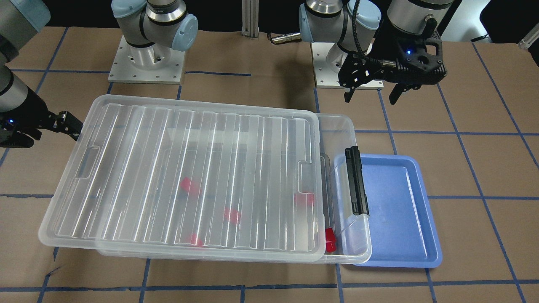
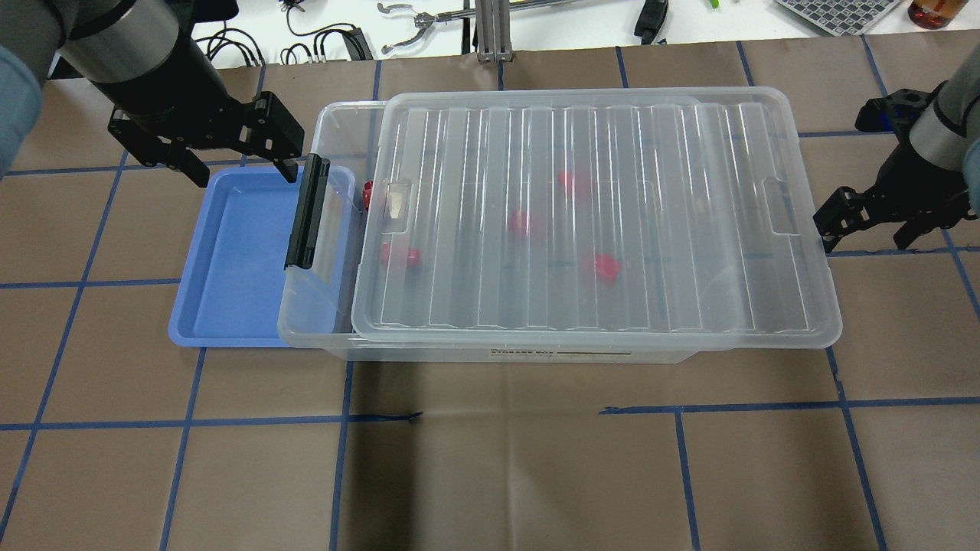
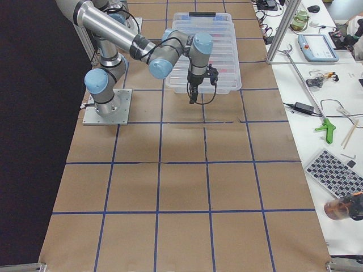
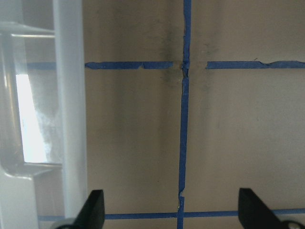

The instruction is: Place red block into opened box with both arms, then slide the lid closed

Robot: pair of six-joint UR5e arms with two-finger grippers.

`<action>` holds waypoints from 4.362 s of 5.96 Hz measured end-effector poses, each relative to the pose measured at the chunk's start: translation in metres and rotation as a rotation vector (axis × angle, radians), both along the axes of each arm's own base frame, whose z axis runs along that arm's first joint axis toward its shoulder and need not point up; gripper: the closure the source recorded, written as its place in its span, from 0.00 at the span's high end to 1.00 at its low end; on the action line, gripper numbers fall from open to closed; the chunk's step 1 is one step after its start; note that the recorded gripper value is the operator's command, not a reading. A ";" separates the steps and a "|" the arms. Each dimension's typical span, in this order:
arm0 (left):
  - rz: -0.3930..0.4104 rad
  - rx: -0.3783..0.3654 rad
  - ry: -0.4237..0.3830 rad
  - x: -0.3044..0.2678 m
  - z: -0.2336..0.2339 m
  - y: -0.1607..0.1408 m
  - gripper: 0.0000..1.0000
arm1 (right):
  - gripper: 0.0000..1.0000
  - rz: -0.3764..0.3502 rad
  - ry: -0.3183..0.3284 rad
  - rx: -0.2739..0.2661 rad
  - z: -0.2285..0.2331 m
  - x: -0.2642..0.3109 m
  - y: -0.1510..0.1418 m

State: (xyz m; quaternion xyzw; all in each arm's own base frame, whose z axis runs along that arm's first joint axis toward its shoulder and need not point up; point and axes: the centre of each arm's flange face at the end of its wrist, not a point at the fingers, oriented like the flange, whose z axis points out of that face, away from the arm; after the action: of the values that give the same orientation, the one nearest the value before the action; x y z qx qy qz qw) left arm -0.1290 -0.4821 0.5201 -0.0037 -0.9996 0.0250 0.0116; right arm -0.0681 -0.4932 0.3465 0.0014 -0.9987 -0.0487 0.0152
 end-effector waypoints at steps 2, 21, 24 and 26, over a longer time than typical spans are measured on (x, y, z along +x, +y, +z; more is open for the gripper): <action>0.000 0.000 0.000 0.000 0.000 0.000 0.98 | 1.00 0.010 -0.007 0.005 -0.003 0.012 0.005; 0.001 -0.006 0.003 -0.001 0.003 0.000 0.98 | 1.00 -0.152 0.010 -0.097 0.177 0.236 -0.006; 0.000 -0.018 0.003 -0.001 0.009 -0.004 0.98 | 1.00 -0.122 0.030 -0.104 0.178 0.226 -0.012; 0.001 -0.021 0.003 0.000 0.012 -0.004 0.98 | 1.00 -0.153 0.023 -0.103 0.180 0.208 -0.015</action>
State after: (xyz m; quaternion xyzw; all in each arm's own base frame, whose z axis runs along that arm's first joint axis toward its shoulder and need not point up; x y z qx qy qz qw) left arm -0.1294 -0.4863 0.5319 -0.0033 -0.9993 0.0357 0.0132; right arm 0.1399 -0.5080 0.5265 -0.0760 -0.9968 0.0014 0.0229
